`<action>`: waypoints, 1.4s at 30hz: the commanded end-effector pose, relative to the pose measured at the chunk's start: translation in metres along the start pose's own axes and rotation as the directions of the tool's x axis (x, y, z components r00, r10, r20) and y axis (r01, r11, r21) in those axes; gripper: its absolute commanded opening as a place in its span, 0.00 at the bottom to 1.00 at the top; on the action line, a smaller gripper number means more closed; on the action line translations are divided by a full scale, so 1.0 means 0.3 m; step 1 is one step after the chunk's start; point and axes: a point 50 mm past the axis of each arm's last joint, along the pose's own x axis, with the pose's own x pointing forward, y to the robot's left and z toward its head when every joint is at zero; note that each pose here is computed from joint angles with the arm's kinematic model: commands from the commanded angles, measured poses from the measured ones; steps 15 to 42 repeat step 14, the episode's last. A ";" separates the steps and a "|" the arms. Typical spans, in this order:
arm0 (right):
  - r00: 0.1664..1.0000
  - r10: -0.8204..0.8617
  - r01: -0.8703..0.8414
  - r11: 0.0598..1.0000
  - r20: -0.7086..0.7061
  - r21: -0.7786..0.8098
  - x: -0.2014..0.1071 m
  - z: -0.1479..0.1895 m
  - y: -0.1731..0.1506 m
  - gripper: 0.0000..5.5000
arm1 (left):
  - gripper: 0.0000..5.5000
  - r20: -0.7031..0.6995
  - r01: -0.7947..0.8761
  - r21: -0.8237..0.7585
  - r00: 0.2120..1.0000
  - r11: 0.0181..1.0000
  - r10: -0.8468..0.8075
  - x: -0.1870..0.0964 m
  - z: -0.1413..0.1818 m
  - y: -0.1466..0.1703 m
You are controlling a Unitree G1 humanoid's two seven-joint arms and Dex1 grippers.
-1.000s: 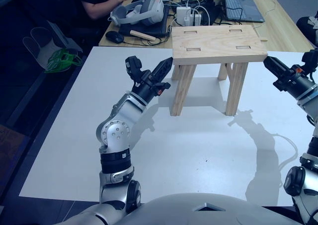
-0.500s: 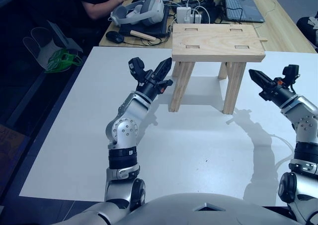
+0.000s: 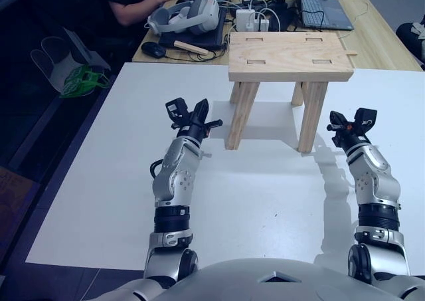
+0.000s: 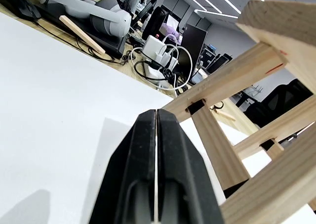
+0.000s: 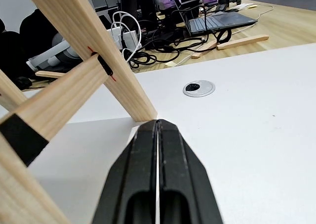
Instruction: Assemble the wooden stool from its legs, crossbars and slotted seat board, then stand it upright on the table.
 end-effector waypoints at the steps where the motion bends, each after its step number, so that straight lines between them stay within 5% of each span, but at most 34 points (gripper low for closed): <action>1: 0.999 -0.031 0.034 0.996 0.041 -0.079 0.017 0.025 0.003 0.00 | 0.01 0.054 -0.015 -0.007 0.998 1.000 0.015 -0.005 0.012 -0.005; 42: 0.999 -0.021 0.026 0.990 0.037 -0.142 0.079 -0.001 0.020 0.00 | 0.01 0.091 -0.030 -0.011 0.995 0.999 0.031 0.010 0.007 0.021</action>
